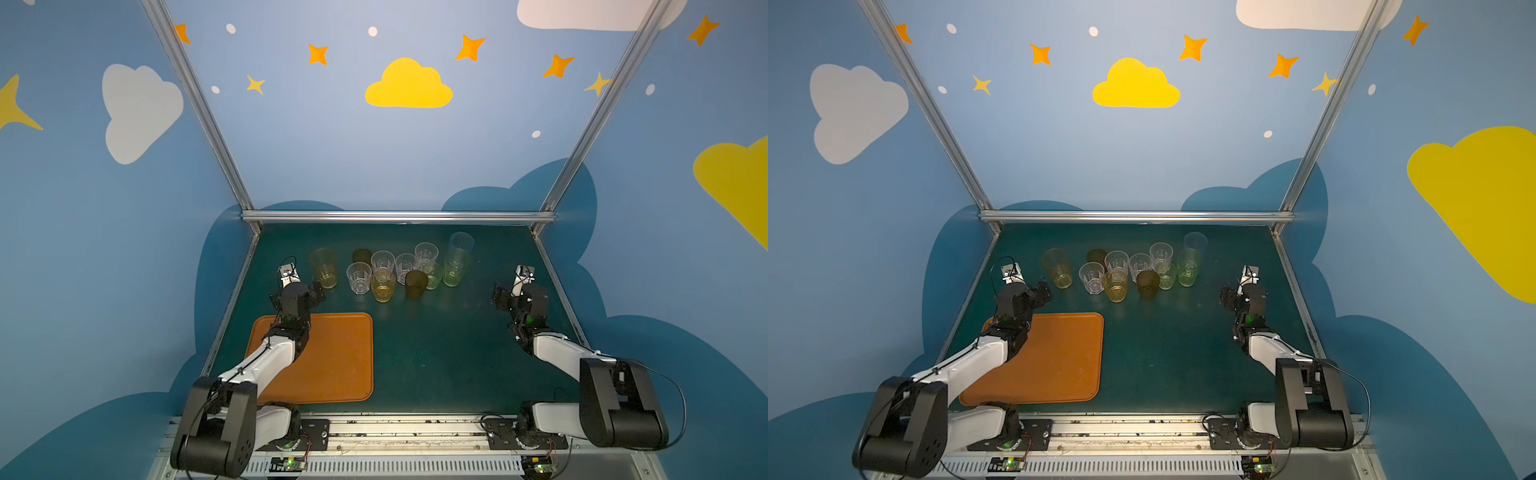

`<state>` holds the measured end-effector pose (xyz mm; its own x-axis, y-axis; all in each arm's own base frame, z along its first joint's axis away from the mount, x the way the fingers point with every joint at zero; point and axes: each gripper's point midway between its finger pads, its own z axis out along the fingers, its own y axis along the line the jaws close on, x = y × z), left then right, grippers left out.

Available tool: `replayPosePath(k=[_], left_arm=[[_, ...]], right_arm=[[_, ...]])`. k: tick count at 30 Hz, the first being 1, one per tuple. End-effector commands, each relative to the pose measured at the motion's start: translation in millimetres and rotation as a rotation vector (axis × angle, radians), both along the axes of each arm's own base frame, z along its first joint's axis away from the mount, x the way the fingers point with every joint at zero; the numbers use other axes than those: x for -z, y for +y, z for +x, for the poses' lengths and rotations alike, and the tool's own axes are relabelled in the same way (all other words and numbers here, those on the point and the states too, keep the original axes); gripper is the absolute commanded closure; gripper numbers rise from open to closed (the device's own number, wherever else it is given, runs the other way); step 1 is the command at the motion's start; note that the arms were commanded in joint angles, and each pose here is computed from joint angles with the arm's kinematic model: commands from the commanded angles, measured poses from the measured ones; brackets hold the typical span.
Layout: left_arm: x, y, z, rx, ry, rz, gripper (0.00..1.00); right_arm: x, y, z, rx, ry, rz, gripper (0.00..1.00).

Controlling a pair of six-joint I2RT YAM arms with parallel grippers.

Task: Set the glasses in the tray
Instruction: 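Move left gripper down to the orange tray's rim while right arm reaches toward tray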

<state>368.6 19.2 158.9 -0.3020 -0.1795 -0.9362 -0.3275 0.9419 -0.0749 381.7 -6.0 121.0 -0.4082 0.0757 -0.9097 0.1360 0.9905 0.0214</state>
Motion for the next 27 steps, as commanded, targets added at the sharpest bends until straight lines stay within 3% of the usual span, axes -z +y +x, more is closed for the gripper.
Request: replayPosePath(k=[1,8,16,24,27], left_arm=[[-10.9,3.2,-15.5,-0.076,0.043,0.008,0.00],[-22.9,-38.1,-38.7,-0.026,0.120,-0.097,0.00],[7.7,-89.2,-81.3,0.114,0.378,-0.126,0.00],[43.6,-144.3,-109.8,0.268,0.472,-0.304,0.00],[55.3,-162.7,-112.3,0.319,0.485,-0.367,0.05]], right_arm=[[-5.4,-7.2,-6.9,0.078,0.042,0.039,0.12],[-17.6,6.3,-18.6,0.123,0.176,0.236,0.11],[-24.5,57.0,-54.2,-0.051,0.345,0.479,0.12],[-35.3,95.6,-91.8,-0.218,0.431,0.655,0.11],[-42.3,101.7,-97.6,-0.249,0.428,0.686,0.12]])
